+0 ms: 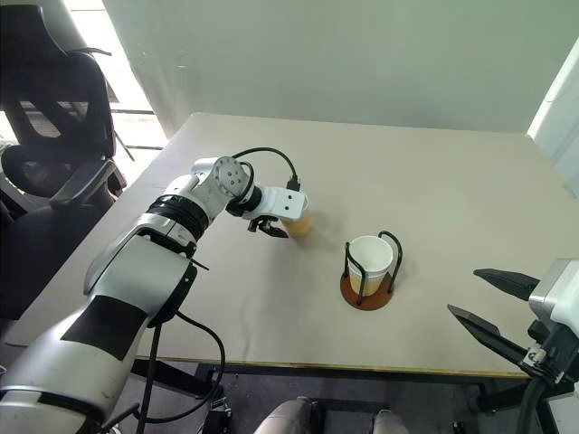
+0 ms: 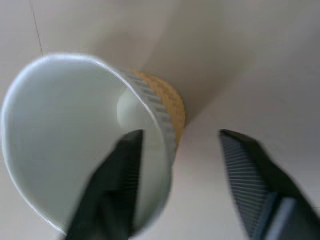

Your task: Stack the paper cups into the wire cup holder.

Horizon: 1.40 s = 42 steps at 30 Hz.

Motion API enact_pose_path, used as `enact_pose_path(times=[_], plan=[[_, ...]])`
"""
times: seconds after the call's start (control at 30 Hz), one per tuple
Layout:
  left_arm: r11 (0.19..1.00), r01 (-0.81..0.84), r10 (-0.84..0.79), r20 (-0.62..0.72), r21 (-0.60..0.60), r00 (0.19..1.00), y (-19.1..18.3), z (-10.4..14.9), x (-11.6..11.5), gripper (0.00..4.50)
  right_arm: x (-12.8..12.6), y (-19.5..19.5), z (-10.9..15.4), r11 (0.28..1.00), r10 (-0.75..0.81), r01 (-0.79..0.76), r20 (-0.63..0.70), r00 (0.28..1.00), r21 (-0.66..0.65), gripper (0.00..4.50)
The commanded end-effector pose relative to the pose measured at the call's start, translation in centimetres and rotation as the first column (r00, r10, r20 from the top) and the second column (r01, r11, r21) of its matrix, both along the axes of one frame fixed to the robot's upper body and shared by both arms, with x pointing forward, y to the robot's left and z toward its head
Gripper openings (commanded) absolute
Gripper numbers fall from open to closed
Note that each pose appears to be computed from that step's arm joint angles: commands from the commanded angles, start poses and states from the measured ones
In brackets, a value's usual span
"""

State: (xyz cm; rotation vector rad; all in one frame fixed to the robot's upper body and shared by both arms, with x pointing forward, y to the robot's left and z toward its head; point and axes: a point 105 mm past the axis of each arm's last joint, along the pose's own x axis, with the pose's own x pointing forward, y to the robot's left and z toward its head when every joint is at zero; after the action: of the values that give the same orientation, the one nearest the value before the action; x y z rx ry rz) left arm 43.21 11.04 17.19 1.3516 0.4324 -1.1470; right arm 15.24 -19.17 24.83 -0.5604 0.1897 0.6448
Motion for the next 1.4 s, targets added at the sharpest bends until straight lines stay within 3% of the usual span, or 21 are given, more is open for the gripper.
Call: enact_pose_path(times=[0.03,0.13,0.43,0.5,0.67,0.8,0.97,1.17,1.4], plan=[[1.000,0.003,-0.002,0.027,-0.011,1.000,-0.1,0.7,0.2,1.06,0.1,-0.1,0.9,1.000,-0.003,0.004,0.052,0.999,-0.011,2.58],[1.000,0.000,0.000,0.028,-0.011,1.000,0.1,0.8,0.2,0.02,0.2,0.0,0.9,1.000,-0.002,0.003,0.053,0.999,-0.012,2.58],[0.999,0.035,-0.035,0.000,-0.016,0.999,0.2,2.0,-0.3,0.02,0.3,0.0,0.9,1.000,0.002,-0.001,0.062,0.998,-0.016,2.58],[0.995,0.082,-0.084,-0.022,-0.061,0.996,-0.8,3.6,-0.8,0.02,0.3,0.0,0.9,1.000,0.003,-0.002,0.065,0.998,-0.018,2.58],[0.904,0.270,-0.318,-0.099,-0.331,0.943,-5.4,10.0,-3.9,0.02,0.4,0.1,0.9,1.000,0.013,-0.012,0.075,0.997,-0.019,2.58],[0.837,0.393,-0.437,-0.032,-0.381,0.899,-8.3,13.3,-5.5,0.02,0.4,0.1,1.1,1.000,0.014,-0.013,0.088,0.996,-0.019,2.58],[0.758,0.530,-0.561,0.034,-0.381,0.827,-11.5,15.6,-7.5,0.02,0.4,-0.1,1.1,1.000,-0.001,0.003,0.098,0.995,-0.014,2.58],[0.686,0.642,-0.690,-0.026,-0.344,0.723,-13.1,15.5,-10.4,0.02,0.0,-0.6,1.3,0.999,-0.031,0.032,0.106,0.994,-0.008,2.58],[0.689,0.690,-0.723,-0.139,-0.220,0.677,-12.4,13.7,-11.5,0.02,-0.4,-0.8,1.4,0.999,-0.048,0.048,0.112,0.993,-0.002,2.58]])
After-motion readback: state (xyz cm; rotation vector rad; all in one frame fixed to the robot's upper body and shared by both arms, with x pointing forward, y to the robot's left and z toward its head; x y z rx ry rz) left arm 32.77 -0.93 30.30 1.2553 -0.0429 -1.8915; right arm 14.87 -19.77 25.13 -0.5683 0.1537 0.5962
